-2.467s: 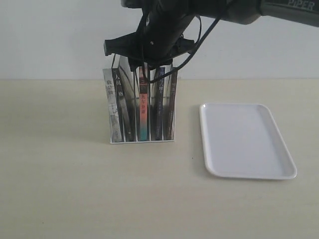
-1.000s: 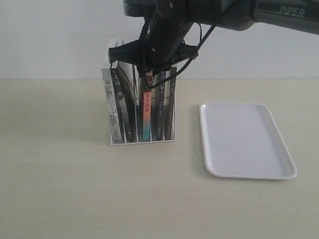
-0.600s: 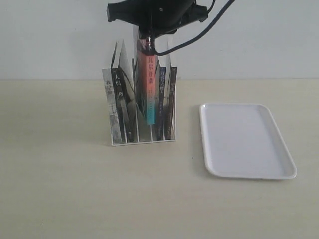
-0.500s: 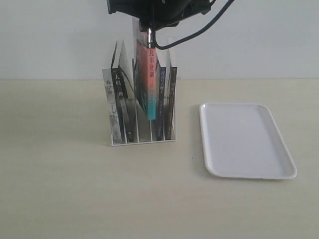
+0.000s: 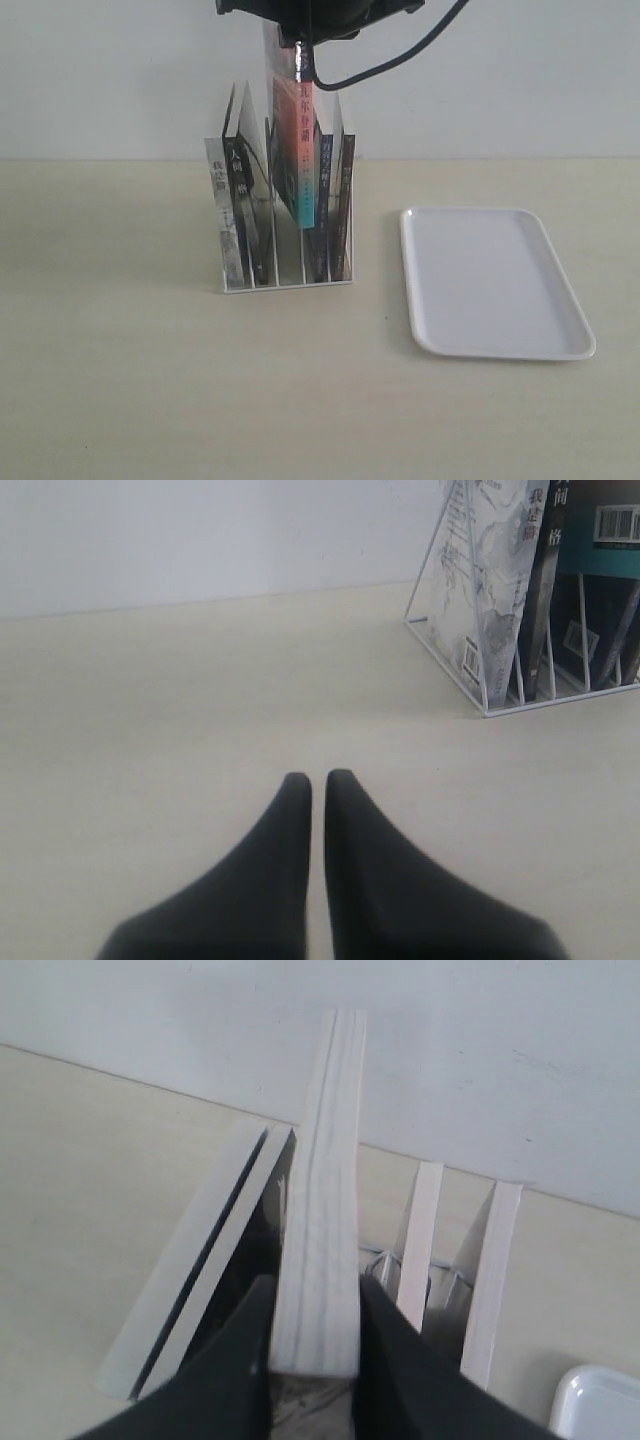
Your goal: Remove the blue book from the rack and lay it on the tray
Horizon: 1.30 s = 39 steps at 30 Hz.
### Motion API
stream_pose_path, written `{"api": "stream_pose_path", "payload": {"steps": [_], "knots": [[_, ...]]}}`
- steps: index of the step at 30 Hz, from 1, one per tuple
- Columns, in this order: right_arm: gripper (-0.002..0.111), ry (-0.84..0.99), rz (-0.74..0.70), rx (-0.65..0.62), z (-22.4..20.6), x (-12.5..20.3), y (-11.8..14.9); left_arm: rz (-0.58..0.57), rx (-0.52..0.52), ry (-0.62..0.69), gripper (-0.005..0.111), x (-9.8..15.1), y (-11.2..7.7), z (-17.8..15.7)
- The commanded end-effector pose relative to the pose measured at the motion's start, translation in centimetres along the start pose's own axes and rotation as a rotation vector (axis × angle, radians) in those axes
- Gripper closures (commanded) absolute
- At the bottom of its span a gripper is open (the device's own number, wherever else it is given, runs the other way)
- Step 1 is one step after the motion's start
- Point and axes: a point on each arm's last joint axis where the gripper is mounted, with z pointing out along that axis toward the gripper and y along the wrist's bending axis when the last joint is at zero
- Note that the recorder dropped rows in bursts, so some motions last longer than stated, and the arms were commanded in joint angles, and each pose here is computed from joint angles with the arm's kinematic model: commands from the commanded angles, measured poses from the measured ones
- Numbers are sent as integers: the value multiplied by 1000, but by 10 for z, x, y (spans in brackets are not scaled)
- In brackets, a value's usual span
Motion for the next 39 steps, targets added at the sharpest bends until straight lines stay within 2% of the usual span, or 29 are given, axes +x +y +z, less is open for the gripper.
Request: {"api": "stream_pose_path", "payload": {"steps": [1,22,35,39], "knots": [[109,-117,-22,-8,-5,-13,1,-6,-1,-22,102,-3,0,-1],[109,-12,2,4,69,28,5,-6,-1,-22,102,-3,0,-1],[109,16,3,12,97,46,4,-6,-1,-22,102,-3,0,-1],[109,-8,-75,25,93,43,9,-6,-1,-22,102,-3,0,-1]]}}
